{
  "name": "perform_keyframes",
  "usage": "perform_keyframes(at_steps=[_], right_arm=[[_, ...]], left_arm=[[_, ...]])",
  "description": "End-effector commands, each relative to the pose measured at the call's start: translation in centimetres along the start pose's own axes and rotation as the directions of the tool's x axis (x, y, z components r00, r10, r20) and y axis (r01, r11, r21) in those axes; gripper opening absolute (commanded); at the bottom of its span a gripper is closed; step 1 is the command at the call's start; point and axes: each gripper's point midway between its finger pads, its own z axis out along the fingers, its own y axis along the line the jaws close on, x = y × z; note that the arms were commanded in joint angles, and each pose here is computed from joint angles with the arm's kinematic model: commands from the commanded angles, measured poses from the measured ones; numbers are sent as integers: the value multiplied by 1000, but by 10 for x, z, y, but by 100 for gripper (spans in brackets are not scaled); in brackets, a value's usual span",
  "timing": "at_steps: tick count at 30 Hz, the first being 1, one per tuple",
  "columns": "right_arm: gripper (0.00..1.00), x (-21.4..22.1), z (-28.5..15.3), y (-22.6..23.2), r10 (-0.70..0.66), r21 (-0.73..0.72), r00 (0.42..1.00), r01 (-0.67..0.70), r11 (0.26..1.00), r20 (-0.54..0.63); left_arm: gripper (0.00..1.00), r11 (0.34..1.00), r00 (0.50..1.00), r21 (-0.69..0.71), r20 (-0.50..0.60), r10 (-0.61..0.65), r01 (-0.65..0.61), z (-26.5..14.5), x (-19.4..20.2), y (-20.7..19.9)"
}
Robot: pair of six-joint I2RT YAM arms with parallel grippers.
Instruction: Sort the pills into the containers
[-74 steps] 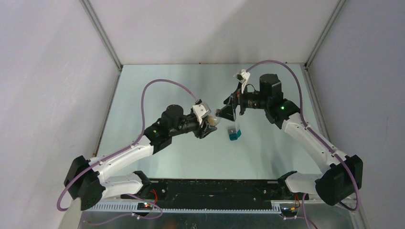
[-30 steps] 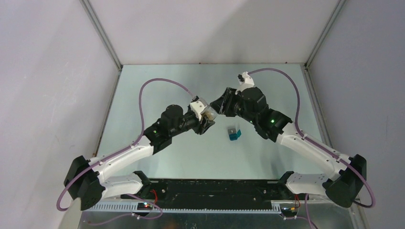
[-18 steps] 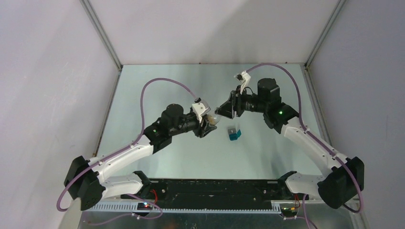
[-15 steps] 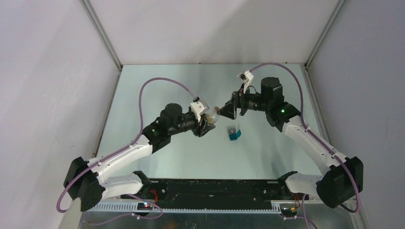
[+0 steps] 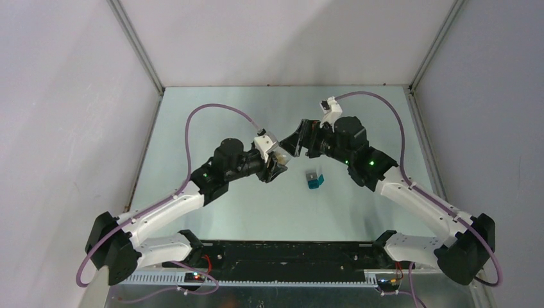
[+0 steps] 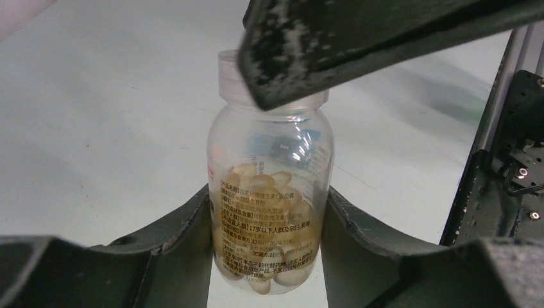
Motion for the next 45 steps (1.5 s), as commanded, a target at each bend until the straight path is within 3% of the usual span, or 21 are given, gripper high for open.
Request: perform_keyframes(at_steps=[1,5,8,18,27,29,32,38,45], right_arm=[[89,-16,10,-8,95,99,989,-106,989,109],[75,-12,13,-15,131,134,985,-145,980,109],[70,-11,11,-14,131,131,986,-144,981,101],[73,6,-2,-15,8,99,1000,-10,995,14],[68,6,-17,-20,25,74,999,-26,997,24],[73,4,-16,-16,31,53,999,-33,998,29],[94,-2,-14,1,9,-13,998,-8,1000,60],[99,-12,1,16,32,-86,996,-25,996,85],[80,0,20,10,83,-76,997,-82,994,9]], left_arm=[[0,1000,996,-18,85,22,-20,0,-31,3],[0,1000,996,-19,88,20,-18,-1,-33,3],[0,1000,995,-24,96,22,-20,-2,-35,4],[0,998,995,-57,99,-6,12,0,-36,11],[0,997,995,-74,98,-17,24,1,-35,16],[0,997,995,-68,97,-17,24,2,-34,14],[0,998,996,-64,92,-19,25,3,-31,14],[0,998,996,-53,90,-20,25,4,-31,12],[0,998,996,-50,87,-21,25,3,-30,12]])
